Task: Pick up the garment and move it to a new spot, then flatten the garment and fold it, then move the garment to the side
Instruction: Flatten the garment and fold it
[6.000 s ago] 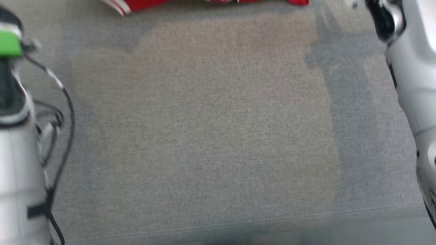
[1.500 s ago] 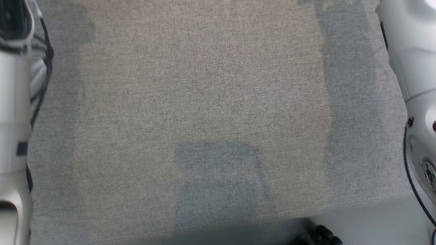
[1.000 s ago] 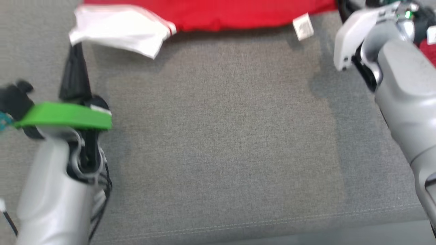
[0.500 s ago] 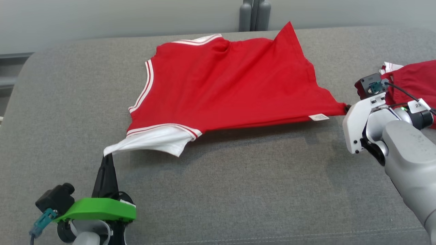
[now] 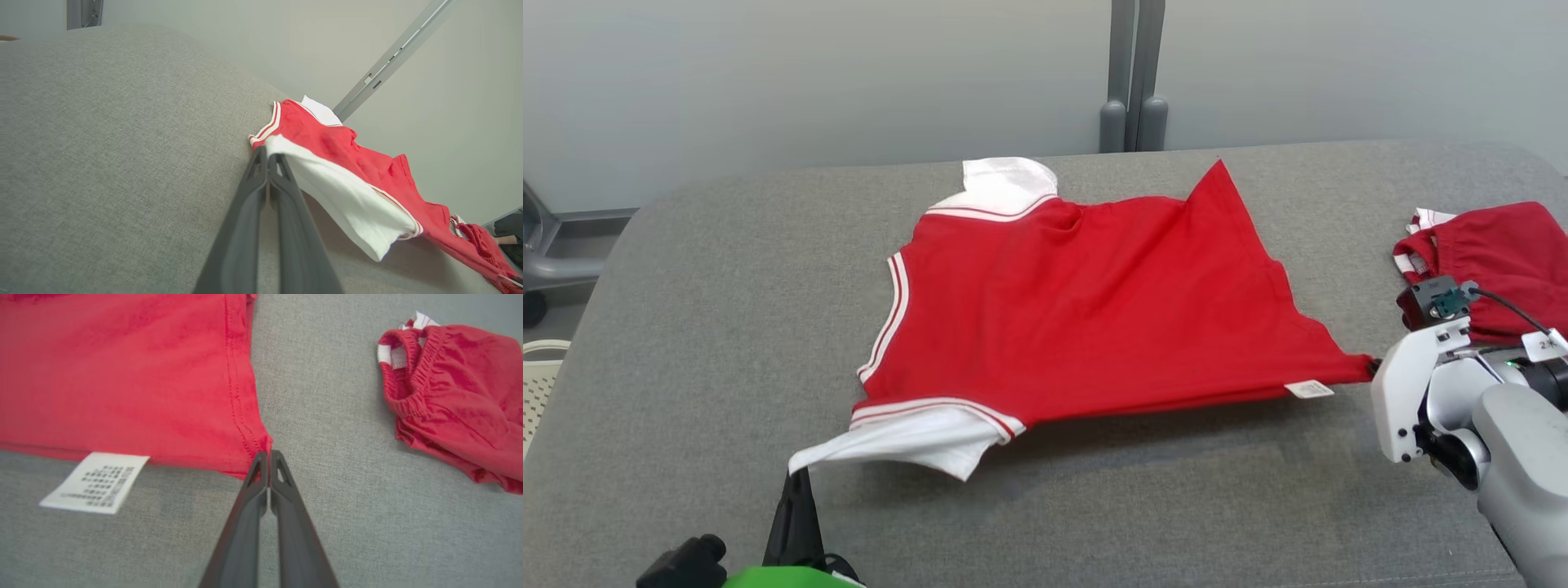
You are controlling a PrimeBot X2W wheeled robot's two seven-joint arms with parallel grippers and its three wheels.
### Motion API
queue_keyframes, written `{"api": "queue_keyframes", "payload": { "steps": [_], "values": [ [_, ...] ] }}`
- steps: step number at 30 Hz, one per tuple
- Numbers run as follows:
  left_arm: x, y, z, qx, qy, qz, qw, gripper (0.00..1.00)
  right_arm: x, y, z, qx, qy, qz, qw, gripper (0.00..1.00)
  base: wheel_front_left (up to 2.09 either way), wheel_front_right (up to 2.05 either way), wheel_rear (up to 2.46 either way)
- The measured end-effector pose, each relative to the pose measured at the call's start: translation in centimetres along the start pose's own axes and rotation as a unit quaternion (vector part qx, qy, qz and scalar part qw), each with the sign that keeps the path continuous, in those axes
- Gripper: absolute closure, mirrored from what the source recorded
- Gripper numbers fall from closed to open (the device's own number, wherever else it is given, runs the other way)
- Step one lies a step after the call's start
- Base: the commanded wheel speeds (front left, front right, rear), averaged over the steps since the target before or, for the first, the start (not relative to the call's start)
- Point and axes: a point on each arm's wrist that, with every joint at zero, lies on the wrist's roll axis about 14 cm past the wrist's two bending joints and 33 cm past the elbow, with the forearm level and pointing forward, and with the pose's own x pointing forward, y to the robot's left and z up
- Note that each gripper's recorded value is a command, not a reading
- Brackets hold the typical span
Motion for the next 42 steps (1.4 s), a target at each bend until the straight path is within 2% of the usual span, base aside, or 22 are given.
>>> {"api": "queue_keyframes", "payload": {
  "steps": [6,17,23,29,34,37,42],
  "values": [
    [-1.5,1.2,-1.4,0.015,0.02,0.022,0.999,1.0,-1.3,-0.4,-2.7,0.036,0.003,-0.013,0.999,1.0,0.0,0.0,0.0],
    [-5.1,3.1,-4.8,0.041,0.088,0.047,0.994,1.0,-3.8,2.3,-7.7,0.099,0.036,-0.017,0.994,1.0,0.0,0.0,0.0],
    [-4.7,1.5,-4.7,0.03,0.092,0.024,0.995,1.0,-4.8,2.8,-5.9,0.113,-0.002,-0.022,0.993,1.0,0.0,0.0,0.0],
    [-1.6,-2.9,-3.0,0.019,0.078,-0.041,0.996,1.0,-4.9,3.3,-3.6,0.13,-0.042,-0.018,0.991,1.0,0.0,0.0,0.0],
    [1.4,-5.9,-2.0,0.047,0.085,-0.086,0.991,1.0,-4.3,3.1,-1.2,0.135,-0.074,-0.014,0.988,1.0,0.0,0.0,0.0],
    [3.3,-6.3,-2.0,0.077,0.102,-0.089,0.988,1.0,-3.4,3.1,0.0,0.145,-0.085,-0.012,0.986,1.0,0.0,0.0,0.0],
    [5.9,-6.5,-2.2,0.093,0.117,-0.082,0.985,1.0,-1.9,2.8,1.2,0.16,-0.092,-0.012,0.983,1.0,0.0,0.0,0.0]
  ]
}}
